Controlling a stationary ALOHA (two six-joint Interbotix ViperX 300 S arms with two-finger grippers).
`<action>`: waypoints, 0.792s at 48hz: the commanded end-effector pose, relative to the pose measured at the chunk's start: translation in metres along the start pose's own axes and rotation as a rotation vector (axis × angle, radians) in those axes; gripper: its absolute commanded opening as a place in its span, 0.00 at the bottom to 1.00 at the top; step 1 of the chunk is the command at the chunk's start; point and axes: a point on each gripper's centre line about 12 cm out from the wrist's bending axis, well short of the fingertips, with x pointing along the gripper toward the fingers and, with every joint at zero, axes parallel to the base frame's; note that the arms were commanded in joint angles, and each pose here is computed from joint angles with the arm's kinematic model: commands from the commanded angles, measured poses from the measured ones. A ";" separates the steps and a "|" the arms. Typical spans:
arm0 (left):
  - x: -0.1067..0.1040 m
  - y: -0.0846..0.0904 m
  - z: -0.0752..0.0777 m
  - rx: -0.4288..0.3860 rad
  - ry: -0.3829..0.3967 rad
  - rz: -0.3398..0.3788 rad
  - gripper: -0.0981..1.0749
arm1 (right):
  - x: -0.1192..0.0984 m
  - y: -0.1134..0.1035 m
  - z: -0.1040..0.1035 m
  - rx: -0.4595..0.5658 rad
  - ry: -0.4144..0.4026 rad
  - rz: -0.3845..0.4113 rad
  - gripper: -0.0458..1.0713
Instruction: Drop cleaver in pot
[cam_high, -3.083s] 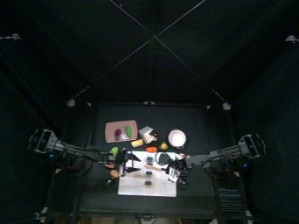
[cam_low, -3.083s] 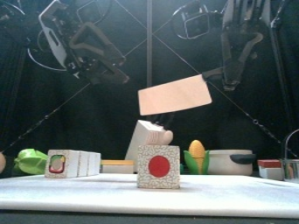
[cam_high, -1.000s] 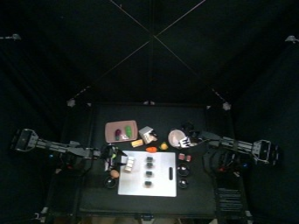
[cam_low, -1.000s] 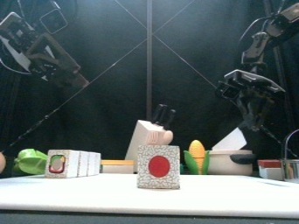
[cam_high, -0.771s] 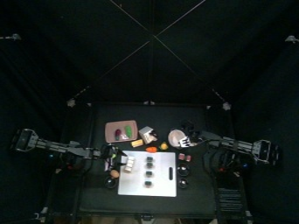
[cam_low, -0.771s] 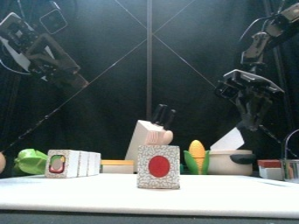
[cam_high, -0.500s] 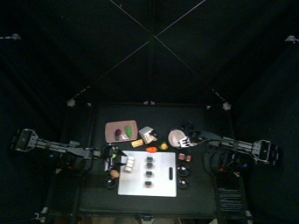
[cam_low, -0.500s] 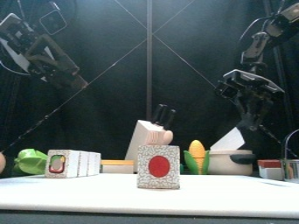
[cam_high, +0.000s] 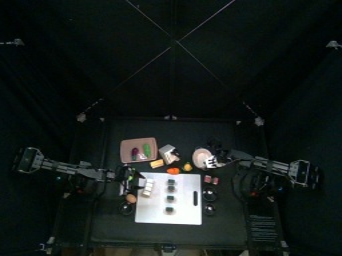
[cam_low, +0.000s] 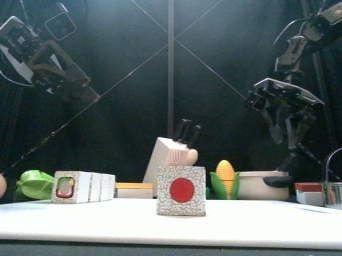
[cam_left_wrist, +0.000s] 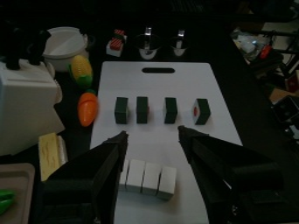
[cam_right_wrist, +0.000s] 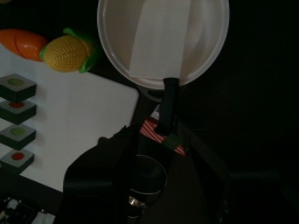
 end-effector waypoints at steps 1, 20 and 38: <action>0.001 0.001 0.005 -0.001 -0.015 0.003 0.82 | -0.012 0.007 0.005 -0.005 -0.031 0.036 0.74; 0.001 0.002 0.005 0.002 -0.014 0.007 0.82 | -0.015 0.023 -0.015 -0.109 -0.019 0.068 0.74; 0.007 0.008 0.002 0.014 0.001 0.028 0.82 | -0.019 0.059 -0.032 -0.480 -0.259 0.180 0.74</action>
